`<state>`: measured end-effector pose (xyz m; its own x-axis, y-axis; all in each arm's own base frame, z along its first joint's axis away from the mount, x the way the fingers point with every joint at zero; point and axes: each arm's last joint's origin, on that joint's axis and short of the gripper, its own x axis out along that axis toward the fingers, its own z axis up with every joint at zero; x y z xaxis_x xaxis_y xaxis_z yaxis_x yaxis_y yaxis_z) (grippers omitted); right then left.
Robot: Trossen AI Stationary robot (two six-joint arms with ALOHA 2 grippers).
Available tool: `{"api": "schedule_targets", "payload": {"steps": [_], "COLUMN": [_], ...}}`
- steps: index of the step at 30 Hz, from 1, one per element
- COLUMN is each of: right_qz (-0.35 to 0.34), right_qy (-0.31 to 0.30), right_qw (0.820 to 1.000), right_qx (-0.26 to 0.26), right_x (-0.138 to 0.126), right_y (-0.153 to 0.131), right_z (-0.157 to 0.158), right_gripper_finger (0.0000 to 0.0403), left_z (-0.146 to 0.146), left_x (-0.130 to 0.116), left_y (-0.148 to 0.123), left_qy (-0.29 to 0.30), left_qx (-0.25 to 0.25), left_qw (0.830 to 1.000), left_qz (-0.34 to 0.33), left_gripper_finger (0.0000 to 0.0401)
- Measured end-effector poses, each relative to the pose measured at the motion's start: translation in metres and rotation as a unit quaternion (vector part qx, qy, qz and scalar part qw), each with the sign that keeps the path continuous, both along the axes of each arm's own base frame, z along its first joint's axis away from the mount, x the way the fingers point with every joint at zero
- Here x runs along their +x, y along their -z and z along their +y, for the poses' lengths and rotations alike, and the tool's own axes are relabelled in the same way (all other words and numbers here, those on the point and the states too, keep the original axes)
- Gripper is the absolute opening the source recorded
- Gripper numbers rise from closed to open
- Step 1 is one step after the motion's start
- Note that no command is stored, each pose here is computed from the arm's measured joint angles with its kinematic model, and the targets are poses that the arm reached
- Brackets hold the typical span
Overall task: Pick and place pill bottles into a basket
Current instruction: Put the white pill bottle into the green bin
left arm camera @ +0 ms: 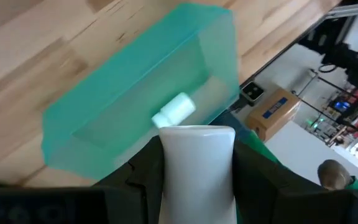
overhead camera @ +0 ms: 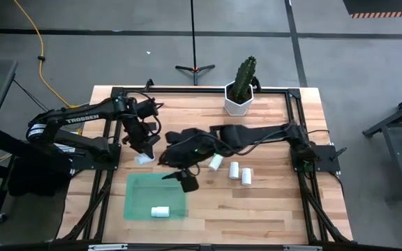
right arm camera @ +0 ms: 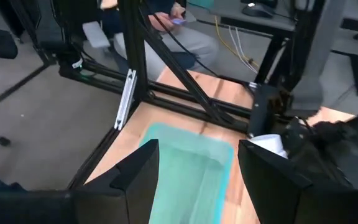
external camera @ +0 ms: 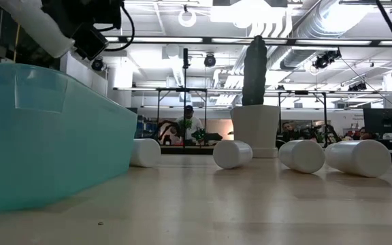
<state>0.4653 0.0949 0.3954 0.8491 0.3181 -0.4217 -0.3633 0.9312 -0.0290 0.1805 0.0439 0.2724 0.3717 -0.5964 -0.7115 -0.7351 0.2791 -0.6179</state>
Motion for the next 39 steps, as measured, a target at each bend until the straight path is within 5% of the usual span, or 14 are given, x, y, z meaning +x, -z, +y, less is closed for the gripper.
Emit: {"api": "schedule_targets", "payload": {"steps": [11, 18, 39], "right_qz": [-0.042, -0.058, -0.046], "right_qy": [-0.033, -0.019, -0.098], "right_qw": [0.999, 0.998, 0.994], "right_qx": [0.004, -0.013, -0.03], "right_x": [0.041, 0.059, 0.056], "right_y": [0.042, 0.063, 0.066], "right_z": [0.008, -0.003, -0.002], "right_gripper_finger": [0.0209, 0.0209, 0.0209], "left_z": [-0.004, -0.014, -0.012], "left_x": [-0.009, 0.001, 0.032], "left_y": [0.003, -0.002, 0.011], "left_qy": [0.001, 0.059, 0.147], "left_qx": [-0.036, -0.058, -0.009], "left_qw": [0.997, 0.989, 0.972], "left_qz": [0.067, 0.12, 0.184], "left_gripper_finger": [0.0184, 0.0184, 0.0184]}}
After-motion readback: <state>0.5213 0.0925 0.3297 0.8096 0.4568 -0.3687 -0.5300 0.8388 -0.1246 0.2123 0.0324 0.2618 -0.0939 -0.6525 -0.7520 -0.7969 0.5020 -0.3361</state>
